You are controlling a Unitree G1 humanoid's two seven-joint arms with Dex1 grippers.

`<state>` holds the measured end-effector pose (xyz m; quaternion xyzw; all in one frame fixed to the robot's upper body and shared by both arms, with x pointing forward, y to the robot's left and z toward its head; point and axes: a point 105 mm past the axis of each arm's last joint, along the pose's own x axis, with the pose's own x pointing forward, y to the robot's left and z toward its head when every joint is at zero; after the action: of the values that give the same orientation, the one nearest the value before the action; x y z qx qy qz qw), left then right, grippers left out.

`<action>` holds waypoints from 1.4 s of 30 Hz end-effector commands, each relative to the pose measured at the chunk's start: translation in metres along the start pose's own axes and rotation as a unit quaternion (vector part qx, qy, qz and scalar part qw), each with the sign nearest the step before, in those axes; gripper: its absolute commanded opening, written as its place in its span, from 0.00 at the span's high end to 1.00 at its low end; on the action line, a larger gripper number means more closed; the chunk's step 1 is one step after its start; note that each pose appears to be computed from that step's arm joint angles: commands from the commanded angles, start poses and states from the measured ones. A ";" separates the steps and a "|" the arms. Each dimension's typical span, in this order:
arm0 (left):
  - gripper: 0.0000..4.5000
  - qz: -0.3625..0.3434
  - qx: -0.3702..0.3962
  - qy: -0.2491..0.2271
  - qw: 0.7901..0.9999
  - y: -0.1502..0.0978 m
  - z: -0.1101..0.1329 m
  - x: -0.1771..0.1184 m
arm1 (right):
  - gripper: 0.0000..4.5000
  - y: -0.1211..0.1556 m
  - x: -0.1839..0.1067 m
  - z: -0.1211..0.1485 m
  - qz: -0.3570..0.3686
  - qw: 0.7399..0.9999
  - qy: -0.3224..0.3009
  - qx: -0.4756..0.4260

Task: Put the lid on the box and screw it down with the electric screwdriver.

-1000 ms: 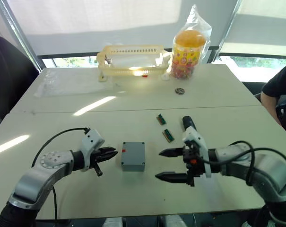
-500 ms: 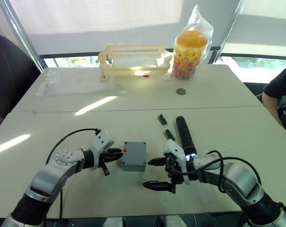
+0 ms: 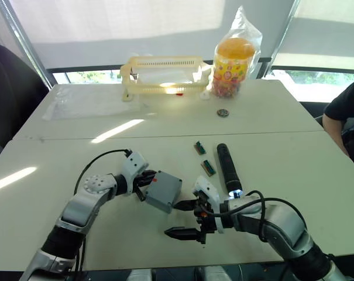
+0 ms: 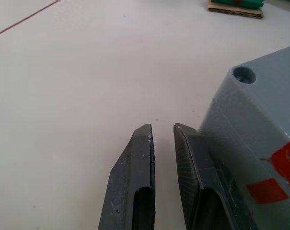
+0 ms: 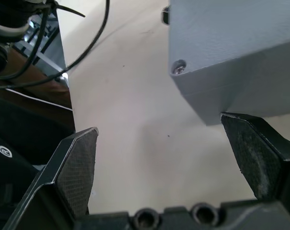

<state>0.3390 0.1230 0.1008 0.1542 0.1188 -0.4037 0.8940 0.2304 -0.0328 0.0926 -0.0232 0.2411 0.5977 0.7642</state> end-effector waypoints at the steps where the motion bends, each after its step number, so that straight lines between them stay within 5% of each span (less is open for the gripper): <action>1: 0.85 0.042 0.025 -0.006 0.999 0.017 0.006 -0.009 | 0.01 0.001 -0.014 0.016 -0.015 0.999 -0.029 -0.029; 7: 0.85 0.015 0.013 0.019 1.000 0.005 -0.002 -0.056 | 0.01 -0.024 -0.054 0.033 -0.079 0.991 -0.044 -0.100; 15: 0.85 -0.065 -0.034 0.062 0.995 -0.042 -0.012 -0.094 | 0.01 -0.052 -0.048 0.033 -0.076 0.984 -0.023 -0.162; 23: 0.85 -0.073 -0.046 0.070 0.994 -0.056 -0.022 -0.078 | 0.01 -0.069 -0.030 0.028 -0.044 0.977 0.001 -0.210; 34: 0.85 -0.052 -0.044 0.054 0.996 -0.043 -0.018 -0.068 | 0.01 -0.066 -0.048 0.047 -0.069 0.975 -0.023 -0.211; 42: 0.85 -0.056 -0.055 0.037 0.996 -0.049 -0.009 -0.060 | 0.01 -0.068 -0.030 0.040 -0.058 0.978 -0.023 -0.201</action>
<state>0.2619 0.1425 0.0938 0.1116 0.2028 -0.4356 0.8699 0.3017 -0.0684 0.1162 -0.1711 0.1124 0.5871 0.7832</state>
